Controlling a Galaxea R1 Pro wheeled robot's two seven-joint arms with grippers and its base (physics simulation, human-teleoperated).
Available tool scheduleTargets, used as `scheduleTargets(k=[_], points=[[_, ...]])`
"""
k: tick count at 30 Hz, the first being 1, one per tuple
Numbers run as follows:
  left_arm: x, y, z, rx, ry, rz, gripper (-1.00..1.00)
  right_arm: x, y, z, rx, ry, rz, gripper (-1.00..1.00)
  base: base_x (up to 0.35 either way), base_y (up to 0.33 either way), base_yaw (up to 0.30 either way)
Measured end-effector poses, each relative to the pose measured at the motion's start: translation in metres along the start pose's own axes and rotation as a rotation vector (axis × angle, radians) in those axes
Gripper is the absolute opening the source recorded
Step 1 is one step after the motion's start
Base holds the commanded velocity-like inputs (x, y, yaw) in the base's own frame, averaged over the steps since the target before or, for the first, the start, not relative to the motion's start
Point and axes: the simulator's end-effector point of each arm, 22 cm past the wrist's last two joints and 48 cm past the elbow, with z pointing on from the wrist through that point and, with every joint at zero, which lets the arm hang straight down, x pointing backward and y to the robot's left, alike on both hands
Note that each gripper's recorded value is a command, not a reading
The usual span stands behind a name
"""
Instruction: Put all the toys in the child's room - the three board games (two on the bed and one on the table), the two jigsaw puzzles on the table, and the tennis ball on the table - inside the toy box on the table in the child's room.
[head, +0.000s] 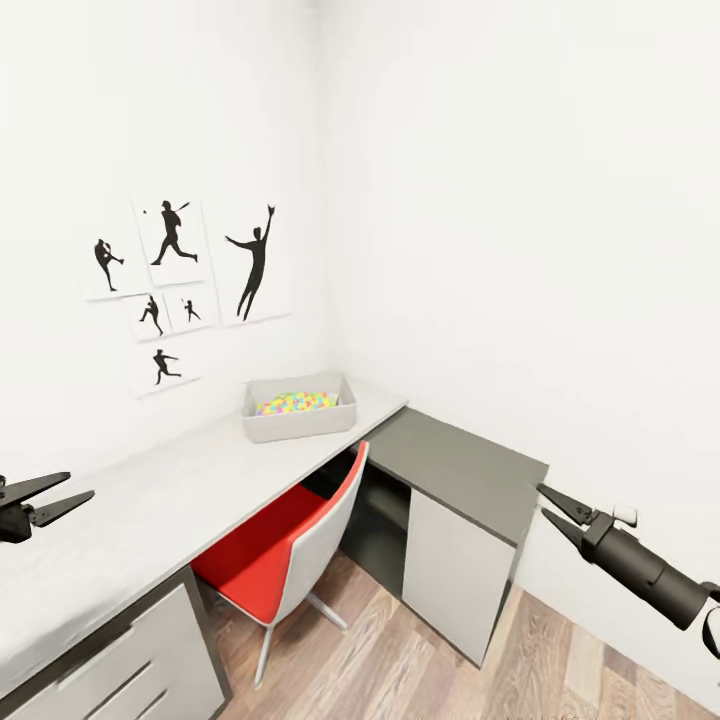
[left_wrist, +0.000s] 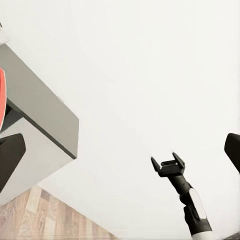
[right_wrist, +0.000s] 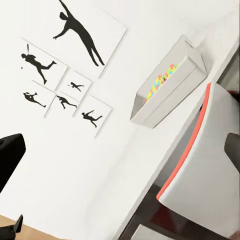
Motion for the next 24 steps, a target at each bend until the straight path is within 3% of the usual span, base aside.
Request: scheduleTargets(k=[24], points=[[0.0, 0.0001, 0.0001, 0.0, 0.0, 0.001, 1.0, 0.0021, -0.0066, -0.0003, 0.01, 0.002, 0.015, 1.0, -0.116, 0.073, -0.281]])
